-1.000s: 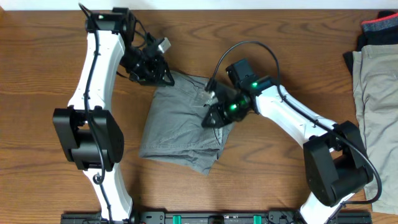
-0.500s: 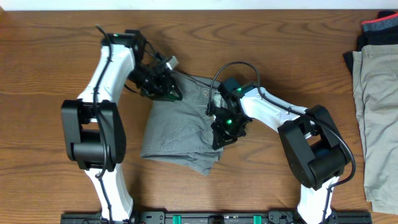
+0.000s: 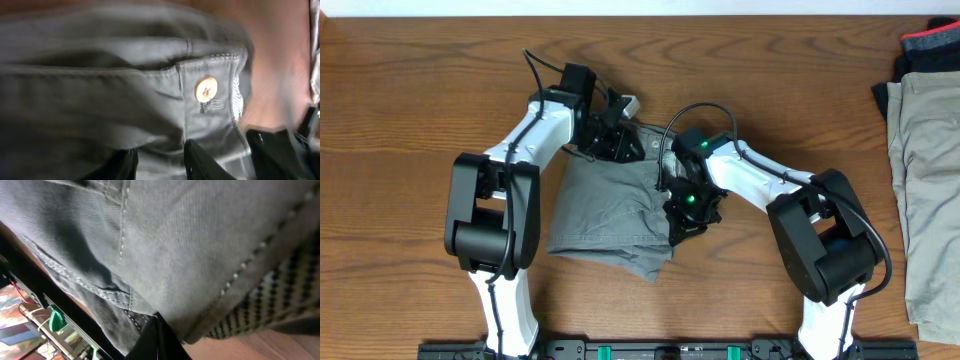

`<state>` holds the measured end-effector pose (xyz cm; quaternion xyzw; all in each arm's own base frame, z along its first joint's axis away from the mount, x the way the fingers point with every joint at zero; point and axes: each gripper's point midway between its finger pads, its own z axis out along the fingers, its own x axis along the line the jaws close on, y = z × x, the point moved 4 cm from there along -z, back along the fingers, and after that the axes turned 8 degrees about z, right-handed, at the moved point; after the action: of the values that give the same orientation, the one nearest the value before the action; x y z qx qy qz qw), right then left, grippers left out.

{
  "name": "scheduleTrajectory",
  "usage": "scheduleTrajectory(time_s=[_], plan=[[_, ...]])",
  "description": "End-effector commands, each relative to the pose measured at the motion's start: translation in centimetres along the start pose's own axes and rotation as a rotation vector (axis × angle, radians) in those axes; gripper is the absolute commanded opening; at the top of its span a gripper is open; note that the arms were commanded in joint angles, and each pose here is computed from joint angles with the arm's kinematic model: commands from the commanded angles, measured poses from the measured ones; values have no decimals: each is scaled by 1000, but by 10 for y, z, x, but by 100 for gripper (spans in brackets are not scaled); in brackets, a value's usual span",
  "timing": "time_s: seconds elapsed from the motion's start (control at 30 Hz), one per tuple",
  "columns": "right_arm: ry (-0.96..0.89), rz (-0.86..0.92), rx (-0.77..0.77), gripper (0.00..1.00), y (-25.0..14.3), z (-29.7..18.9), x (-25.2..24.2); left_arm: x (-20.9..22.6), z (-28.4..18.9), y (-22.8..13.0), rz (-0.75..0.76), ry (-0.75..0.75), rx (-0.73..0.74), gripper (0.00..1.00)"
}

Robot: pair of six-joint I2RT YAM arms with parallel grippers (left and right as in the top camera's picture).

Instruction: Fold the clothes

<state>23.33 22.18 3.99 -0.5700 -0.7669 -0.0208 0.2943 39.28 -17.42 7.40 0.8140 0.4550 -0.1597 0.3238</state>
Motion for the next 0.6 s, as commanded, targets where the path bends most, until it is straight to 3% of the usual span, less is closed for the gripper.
scheduleTrajectory(time_s=[0.0,0.23,0.4,0.57], plan=[[-69,22,-2,1,2,2,-11,8,4,9,-36,23,-44,33],[-125,38,8,1,-1,1,-19,10,0,35,-18,40,-147,34],[-149,43,16,1,-4,0,-22,24,-52,56,-150,72,-238,54],[-143,-49,-36,1,-4,-16,-13,28,-130,56,-213,126,-330,65]])
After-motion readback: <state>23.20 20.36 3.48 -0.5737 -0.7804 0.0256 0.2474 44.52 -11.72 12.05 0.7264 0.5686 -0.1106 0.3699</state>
